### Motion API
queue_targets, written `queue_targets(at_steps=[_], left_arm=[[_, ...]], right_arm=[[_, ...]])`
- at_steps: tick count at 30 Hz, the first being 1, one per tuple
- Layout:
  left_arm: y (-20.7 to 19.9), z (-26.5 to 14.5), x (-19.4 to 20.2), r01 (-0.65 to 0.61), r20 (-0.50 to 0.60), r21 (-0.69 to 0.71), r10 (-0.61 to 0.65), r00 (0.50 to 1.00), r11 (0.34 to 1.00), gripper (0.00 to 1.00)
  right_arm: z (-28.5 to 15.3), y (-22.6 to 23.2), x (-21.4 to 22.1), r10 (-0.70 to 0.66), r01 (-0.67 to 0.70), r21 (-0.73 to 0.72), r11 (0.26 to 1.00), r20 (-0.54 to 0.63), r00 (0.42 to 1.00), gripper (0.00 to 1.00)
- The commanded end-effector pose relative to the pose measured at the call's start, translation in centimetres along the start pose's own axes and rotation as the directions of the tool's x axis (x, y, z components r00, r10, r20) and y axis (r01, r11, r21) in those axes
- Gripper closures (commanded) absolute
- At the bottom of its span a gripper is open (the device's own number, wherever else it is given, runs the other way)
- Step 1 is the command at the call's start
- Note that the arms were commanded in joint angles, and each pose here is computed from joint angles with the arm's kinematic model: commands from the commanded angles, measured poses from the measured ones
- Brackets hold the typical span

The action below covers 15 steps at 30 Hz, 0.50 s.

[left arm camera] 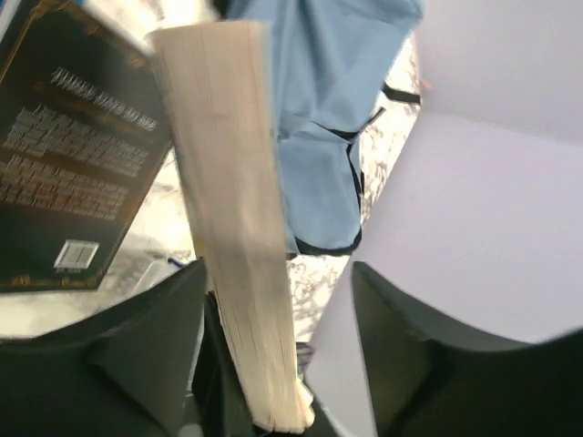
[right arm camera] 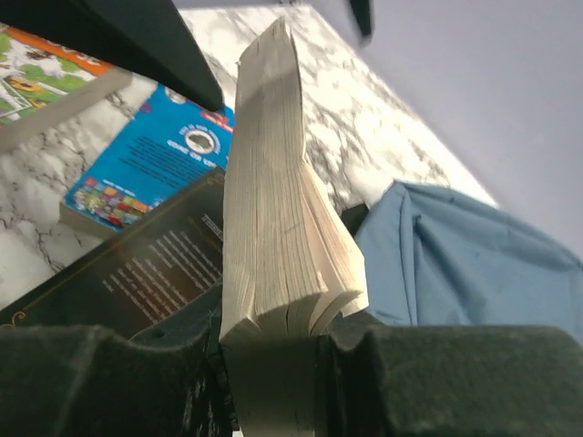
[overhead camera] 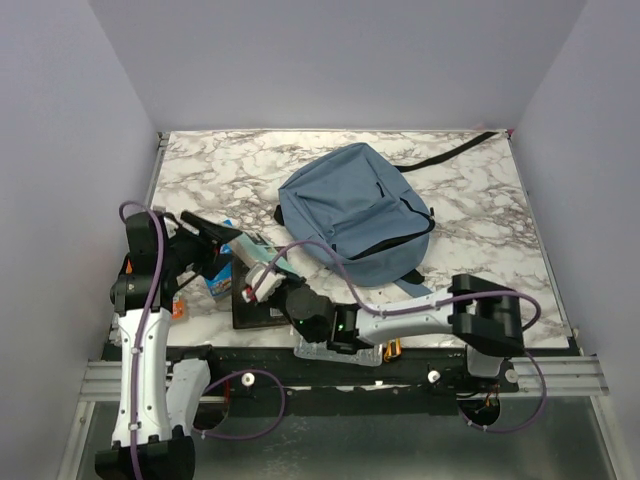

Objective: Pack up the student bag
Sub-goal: Pick up the book from the center of the board, then place the book in the student bag.

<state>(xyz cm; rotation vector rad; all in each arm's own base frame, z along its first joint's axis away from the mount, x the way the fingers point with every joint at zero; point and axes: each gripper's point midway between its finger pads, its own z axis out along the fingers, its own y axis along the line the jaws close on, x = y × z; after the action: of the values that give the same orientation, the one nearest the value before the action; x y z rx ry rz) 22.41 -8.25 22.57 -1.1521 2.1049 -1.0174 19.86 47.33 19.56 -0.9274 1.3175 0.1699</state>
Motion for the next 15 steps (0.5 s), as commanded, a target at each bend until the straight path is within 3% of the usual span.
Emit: queue_targets(at_steps=[1,3,6,9,12,15], left_arm=[[-7.9,-2.1,-0.8,-0.308,0.075,0.231,0.298,0.952,0.923,0.27],[-10.4,-2.1,0.0,-0.351,0.057,0.355,0.355,0.933,0.867,0.23],[-13.4,-1.5,3.2,-0.449,0.036,0.502,0.5,0.865,0.74,0.25],[-15.5,-0.3,7.7,-0.593,0.073,0.551,0.674,0.735,0.587,0.25],[-16.6,2.0,12.2,-0.654,0.063,0.605,0.791,0.609,0.455,0.22],[-17.1,4.6,16.7,-0.717,0.094,0.634,0.892,0.443,0.29,0.19]], right_arm=[[-0.6,-7.3,-1.3,0.289,-0.282,0.108,0.953,-0.065,0.955,0.99],[-1.0,-10.0,-0.2,0.398,-0.386,0.116,0.915,-0.105,0.912,1.0],[-1.9,-16.0,2.5,0.613,-0.574,0.229,0.786,-0.181,0.769,0.99],[-5.0,-21.7,5.6,0.739,-0.655,0.361,0.664,-0.185,0.648,0.99],[-8.7,-26.5,7.7,0.81,-0.693,0.439,0.573,-0.169,0.562,1.0],[-13.2,-31.1,10.5,0.844,-0.63,0.603,0.49,-0.147,0.516,1.0]])
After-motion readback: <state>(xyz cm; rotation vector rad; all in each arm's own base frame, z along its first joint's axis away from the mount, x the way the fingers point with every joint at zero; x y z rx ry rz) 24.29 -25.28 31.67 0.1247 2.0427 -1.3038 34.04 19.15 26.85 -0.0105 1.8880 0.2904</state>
